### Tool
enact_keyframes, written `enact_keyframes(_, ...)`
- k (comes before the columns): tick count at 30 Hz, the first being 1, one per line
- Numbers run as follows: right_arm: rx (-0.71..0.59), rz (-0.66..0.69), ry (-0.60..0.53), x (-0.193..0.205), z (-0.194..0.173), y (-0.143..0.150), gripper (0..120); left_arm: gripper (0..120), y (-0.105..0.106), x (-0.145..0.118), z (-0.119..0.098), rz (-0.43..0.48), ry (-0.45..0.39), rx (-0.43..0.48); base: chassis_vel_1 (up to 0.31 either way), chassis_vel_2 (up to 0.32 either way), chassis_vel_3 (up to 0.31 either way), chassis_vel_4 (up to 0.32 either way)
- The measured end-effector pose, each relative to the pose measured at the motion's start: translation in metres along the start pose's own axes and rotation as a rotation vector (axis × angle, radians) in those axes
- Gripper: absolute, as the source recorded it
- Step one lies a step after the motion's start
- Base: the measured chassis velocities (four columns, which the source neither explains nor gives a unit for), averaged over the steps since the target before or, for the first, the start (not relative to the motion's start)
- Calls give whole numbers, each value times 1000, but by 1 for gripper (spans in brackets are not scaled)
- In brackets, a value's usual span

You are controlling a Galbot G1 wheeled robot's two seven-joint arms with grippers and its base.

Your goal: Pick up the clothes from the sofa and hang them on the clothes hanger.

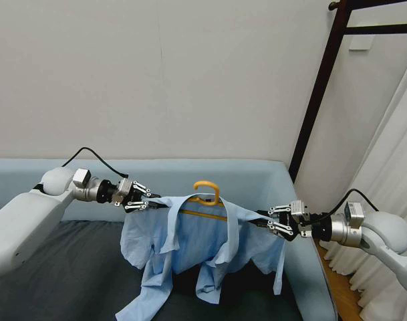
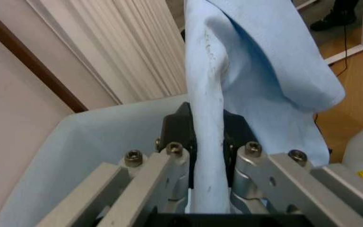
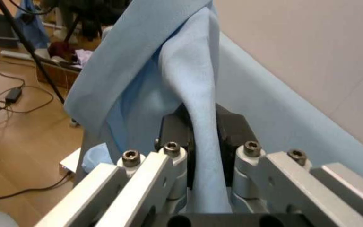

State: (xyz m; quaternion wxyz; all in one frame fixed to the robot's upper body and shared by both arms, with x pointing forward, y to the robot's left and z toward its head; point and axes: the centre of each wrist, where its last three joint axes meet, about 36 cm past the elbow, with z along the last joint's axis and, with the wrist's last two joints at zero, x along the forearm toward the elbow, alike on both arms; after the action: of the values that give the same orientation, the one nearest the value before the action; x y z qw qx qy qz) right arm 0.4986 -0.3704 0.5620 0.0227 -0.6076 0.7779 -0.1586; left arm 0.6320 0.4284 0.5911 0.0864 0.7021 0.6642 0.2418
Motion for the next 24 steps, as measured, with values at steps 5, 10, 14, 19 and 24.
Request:
enact_keyframes(5,-14,35,1,4,-9,0,7,15,-7,15,0,-71,-14,-35,0,0,0,0)
enact_keyframes(10,-77,71,-37,5,-23,3,7,30,-15,31,1,-183,-50,-85,0,0,0,0)
enact_keyframes(14,-111,116,-49,8,-40,4,7,43,-22,43,2,-317,-113,-115,0,0,0,0)
enact_keyframes(19,-105,187,-72,10,-81,4,7,63,-47,25,17,-527,-275,-60,0,0,0,0)
enact_keyframes(24,-55,255,-35,16,-124,5,7,81,-70,-11,23,-716,-397,0,0,0,0,0)
